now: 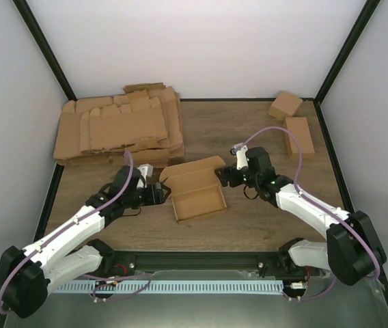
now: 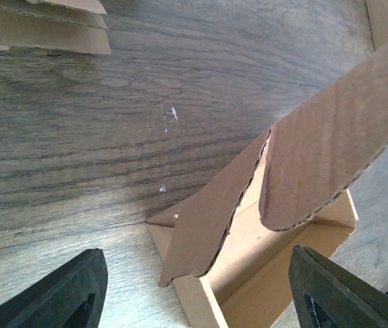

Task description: Fold the paper box

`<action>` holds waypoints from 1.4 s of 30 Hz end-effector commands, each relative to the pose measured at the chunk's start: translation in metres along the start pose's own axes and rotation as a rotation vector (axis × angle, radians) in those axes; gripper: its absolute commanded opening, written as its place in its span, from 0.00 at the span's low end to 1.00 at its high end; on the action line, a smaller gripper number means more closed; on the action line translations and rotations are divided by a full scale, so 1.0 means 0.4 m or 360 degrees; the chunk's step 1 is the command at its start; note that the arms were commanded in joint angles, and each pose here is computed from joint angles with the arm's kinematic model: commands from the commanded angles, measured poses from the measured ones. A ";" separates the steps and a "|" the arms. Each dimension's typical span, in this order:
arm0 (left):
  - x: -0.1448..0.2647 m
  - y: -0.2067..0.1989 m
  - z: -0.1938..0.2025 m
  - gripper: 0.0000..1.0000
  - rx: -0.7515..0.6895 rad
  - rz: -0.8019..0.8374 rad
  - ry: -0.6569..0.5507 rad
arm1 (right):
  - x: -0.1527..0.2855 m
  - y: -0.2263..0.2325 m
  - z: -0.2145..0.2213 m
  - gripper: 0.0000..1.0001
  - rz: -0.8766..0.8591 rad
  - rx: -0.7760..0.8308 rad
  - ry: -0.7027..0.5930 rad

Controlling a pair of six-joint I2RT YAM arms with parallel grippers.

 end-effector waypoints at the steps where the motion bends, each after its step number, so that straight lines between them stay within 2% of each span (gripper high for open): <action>1: -0.001 -0.026 -0.031 0.74 -0.0042 0.0024 -0.0063 | 0.003 0.027 -0.058 0.84 -0.0079 0.0088 -0.0098; 7: 0.005 -0.035 -0.039 0.68 -0.0066 -0.0004 -0.0075 | -0.004 0.043 -0.048 0.75 -0.0158 0.0101 -0.0055; 14: 0.003 -0.041 -0.039 0.58 -0.0081 -0.0031 -0.0058 | 0.013 0.053 -0.024 0.57 -0.0204 0.0064 0.0000; 23: 0.001 -0.060 -0.043 0.44 -0.0109 -0.0051 -0.0037 | 0.036 0.056 -0.003 0.44 -0.0214 0.0032 0.0034; 27: 0.002 -0.067 -0.045 0.43 -0.0122 -0.0068 -0.0033 | 0.043 0.064 -0.001 0.40 -0.0229 0.0019 0.0044; 42: 0.001 -0.085 -0.052 0.42 -0.0154 -0.0078 -0.0028 | 0.053 0.069 0.019 0.38 -0.0223 -0.0020 0.0094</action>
Point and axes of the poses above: each gripper's point midway between its finger pads, its own x axis back along the fingers, its own y axis along the line the jaws close on, z = x × y, the point moved 3 cm from there along x, back along the fingers, and after that the axes turned 6 degrees about -x, right-handed, at the moved point
